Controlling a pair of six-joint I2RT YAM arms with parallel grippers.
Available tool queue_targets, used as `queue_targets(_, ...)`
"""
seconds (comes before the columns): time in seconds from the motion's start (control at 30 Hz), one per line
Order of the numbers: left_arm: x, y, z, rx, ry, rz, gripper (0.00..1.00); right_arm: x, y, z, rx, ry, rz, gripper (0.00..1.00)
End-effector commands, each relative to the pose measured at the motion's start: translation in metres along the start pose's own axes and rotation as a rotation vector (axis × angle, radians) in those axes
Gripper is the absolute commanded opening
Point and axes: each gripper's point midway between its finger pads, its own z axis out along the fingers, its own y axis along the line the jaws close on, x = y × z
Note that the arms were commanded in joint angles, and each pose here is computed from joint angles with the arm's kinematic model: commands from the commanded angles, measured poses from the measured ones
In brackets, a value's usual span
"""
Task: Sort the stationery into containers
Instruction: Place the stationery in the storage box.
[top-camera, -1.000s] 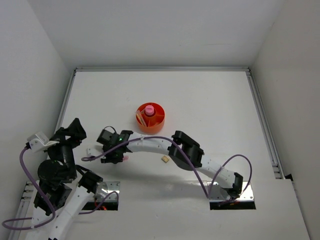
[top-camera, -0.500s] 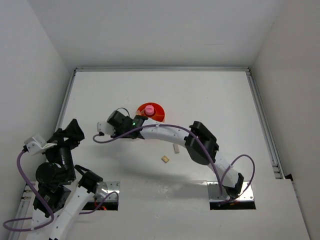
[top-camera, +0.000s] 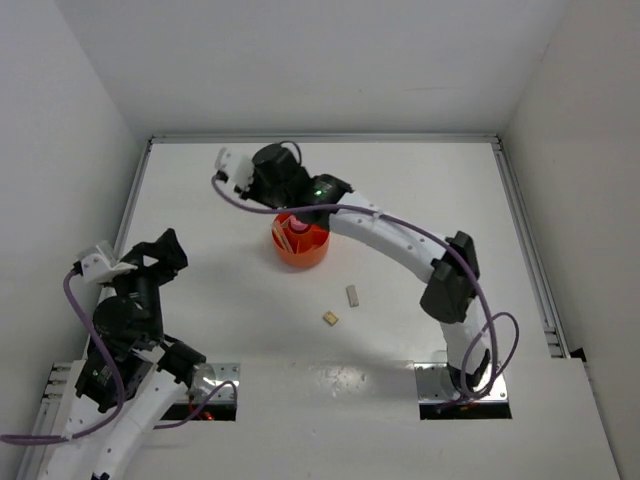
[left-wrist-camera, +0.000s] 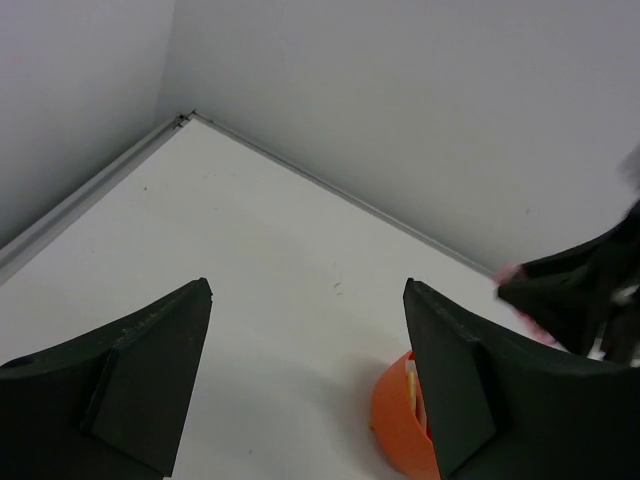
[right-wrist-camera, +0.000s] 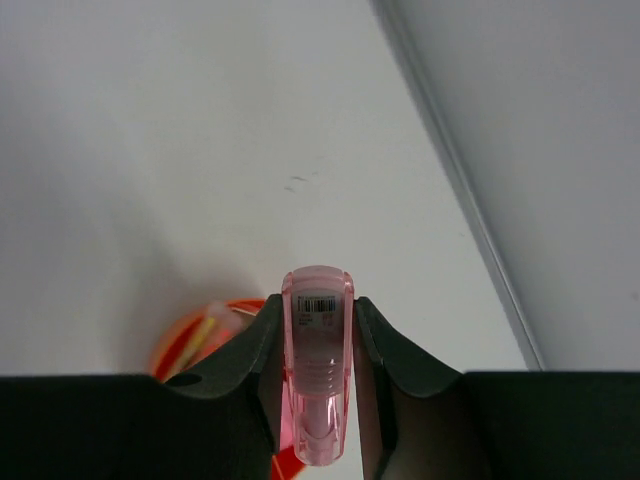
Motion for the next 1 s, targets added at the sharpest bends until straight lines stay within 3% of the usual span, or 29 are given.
queue_targets(0.0, 0.011, -0.018, 0.009, 0.054, 0.038, 0.034, 0.83, -0.011, -0.075, -0.048, 0.221, -0.093, 0.237, 0.0)
queue_targets(0.17, 0.027, -0.033, 0.016, 0.111, 0.097, 0.097, 0.83, 0.04, -0.072, -0.087, 0.206, -0.099, 0.409, 0.0)
queue_targets(0.3, 0.034, -0.038, 0.021, 0.127, 0.12, 0.121, 0.83, 0.056, -0.055, -0.115, 0.111, -0.158, 0.394, 0.0)
queue_targets(0.5, 0.041, -0.042, 0.022, 0.143, 0.143, 0.132, 0.83, 0.081, 0.006, -0.126, -0.203, -0.23, 0.26, 0.0)
queue_targets(0.57, 0.041, -0.042, 0.022, 0.143, 0.143, 0.132, 0.83, 0.095, 0.015, -0.125, -0.233, -0.223, 0.19, 0.0)
queue_targets(0.67, 0.045, -0.04, 0.022, 0.141, 0.15, 0.138, 0.83, 0.106, 0.051, -0.131, -0.435, -0.226, 0.033, 0.0)
queue_targets(0.7, 0.045, -0.042, 0.022, 0.149, 0.153, 0.137, 0.83, 0.108, 0.051, -0.129, -0.453, -0.249, -0.142, 0.0)
queue_targets(0.8, 0.047, -0.042, 0.023, 0.146, 0.16, 0.143, 0.83, 0.125, 0.063, -0.123, -0.553, -0.247, -0.401, 0.0)
queue_targets(0.97, 0.053, -0.043, 0.025, 0.151, 0.177, 0.162, 0.83, 0.117, 0.068, -0.113, -0.658, -0.295, -0.622, 0.0)
